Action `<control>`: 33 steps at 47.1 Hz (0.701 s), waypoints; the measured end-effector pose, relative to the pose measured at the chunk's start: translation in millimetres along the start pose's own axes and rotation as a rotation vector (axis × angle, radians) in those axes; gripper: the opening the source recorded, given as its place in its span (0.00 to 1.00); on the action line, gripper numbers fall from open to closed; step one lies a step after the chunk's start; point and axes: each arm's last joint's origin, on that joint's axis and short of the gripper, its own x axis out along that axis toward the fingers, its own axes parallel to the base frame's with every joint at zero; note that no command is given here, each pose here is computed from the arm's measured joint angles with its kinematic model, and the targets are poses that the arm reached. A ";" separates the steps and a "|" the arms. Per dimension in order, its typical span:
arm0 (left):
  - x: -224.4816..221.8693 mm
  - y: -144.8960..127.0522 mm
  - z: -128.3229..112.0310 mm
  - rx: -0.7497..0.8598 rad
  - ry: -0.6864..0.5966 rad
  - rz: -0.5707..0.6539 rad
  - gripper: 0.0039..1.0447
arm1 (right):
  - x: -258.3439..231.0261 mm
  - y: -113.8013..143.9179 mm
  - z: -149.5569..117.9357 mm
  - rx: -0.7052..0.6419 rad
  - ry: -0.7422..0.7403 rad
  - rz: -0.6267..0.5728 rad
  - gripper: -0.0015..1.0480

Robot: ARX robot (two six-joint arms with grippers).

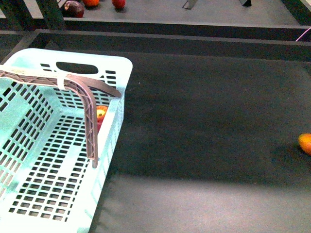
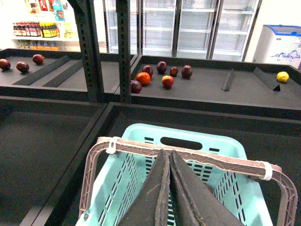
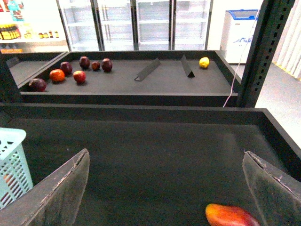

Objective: Pick apple with right arm and hold basket with left

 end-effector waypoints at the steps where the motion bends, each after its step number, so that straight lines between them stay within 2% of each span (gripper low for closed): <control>1: 0.0 0.0 0.0 0.000 0.000 0.000 0.03 | 0.0 0.0 0.0 0.000 0.000 0.000 0.91; 16: 0.0 0.0 0.0 0.000 0.000 0.000 0.03 | 0.0 0.0 0.0 0.000 0.000 0.000 0.91; 33: 0.0 0.0 0.0 0.000 0.000 0.000 0.64 | 0.0 0.0 0.0 0.000 0.000 0.000 0.91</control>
